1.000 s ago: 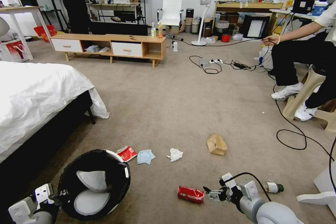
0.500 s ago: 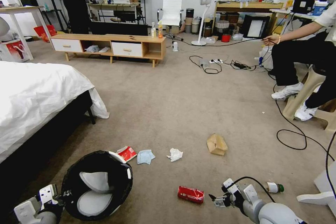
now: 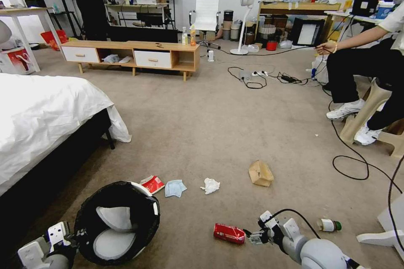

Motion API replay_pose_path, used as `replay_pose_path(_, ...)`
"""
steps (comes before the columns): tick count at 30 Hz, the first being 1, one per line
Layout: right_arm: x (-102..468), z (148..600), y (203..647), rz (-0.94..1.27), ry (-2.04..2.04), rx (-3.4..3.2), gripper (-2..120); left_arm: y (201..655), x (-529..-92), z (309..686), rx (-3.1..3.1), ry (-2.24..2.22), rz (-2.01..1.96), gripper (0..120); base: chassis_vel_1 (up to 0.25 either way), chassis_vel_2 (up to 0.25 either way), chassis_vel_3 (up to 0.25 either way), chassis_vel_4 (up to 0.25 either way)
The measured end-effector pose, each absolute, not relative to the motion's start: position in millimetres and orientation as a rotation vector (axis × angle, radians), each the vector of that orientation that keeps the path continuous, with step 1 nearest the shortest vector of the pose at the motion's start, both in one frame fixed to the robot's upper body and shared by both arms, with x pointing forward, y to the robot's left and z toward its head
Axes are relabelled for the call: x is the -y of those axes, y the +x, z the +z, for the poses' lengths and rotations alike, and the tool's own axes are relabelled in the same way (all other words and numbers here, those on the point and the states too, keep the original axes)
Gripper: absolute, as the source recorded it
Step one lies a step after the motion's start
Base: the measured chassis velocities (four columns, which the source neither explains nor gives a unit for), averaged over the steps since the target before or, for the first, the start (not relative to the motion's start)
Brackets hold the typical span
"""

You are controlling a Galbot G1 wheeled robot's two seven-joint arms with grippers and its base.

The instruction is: Pick up the trash bin and place the garbage on the floor into it.

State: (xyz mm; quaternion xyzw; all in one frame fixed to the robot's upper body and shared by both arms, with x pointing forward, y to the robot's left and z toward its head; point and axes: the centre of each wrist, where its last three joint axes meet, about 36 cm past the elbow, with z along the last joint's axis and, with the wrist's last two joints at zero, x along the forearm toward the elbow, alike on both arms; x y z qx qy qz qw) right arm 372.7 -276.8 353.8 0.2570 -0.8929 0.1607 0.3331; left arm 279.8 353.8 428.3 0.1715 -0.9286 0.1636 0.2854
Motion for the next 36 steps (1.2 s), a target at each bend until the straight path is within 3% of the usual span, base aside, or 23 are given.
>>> replay_pose_path(36, 251.2, 297.8, 391.5, 0.476, 0.762, 2.255, 99, 277.4, -354.4, 432.6, 2.495, 0.482, 0.432, 2, 0.000, 0.000, 0.000, 0.000)
